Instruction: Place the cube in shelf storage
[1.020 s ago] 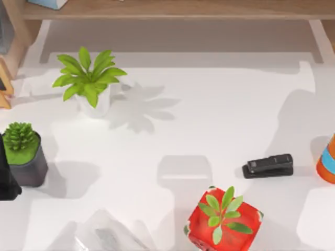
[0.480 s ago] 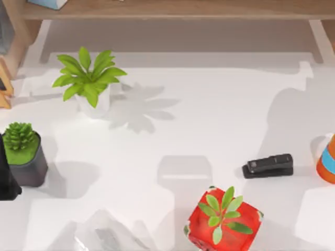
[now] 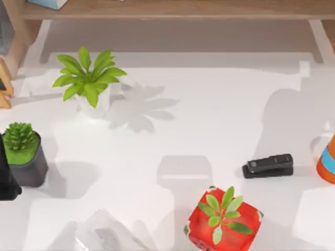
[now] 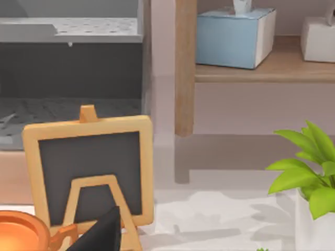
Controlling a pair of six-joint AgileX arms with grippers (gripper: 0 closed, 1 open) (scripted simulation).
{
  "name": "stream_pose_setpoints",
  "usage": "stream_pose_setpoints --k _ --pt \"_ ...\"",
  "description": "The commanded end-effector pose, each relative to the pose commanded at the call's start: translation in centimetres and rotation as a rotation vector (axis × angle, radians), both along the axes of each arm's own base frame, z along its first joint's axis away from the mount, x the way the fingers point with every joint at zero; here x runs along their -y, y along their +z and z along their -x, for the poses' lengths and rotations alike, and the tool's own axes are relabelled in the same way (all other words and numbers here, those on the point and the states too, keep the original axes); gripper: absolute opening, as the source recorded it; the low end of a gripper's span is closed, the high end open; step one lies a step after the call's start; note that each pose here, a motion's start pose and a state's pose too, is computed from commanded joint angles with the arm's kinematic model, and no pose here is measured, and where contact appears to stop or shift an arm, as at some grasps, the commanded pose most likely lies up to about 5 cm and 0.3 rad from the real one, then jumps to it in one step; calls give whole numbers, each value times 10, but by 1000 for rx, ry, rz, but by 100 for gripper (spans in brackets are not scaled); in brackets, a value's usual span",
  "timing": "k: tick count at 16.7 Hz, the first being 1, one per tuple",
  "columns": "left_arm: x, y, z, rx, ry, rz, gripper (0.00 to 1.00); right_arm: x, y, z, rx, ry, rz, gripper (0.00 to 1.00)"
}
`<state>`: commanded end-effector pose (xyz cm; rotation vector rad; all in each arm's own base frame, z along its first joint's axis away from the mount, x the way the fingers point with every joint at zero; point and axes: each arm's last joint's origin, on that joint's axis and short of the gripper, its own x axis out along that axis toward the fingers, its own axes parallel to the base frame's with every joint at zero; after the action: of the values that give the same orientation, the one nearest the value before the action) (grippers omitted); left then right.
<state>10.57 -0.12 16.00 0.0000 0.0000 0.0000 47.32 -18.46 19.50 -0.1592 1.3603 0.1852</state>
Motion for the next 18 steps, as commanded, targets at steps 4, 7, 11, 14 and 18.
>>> stream_pose_setpoints --k 4,7,11,14,18 --pt "0 0 0 0 0 0 100 -21 39 12 42 42 63 0" --pt "0 0 0 0 0 0 100 -69 81 27 133 134 141 0" --pt "0 0 0 0 0 0 100 -163 76 42 231 327 203 0" --pt "0 0 0 0 0 0 100 -236 31 54 314 471 223 0" --pt "0 0 0 0 0 0 100 -325 -19 78 576 585 204 0"
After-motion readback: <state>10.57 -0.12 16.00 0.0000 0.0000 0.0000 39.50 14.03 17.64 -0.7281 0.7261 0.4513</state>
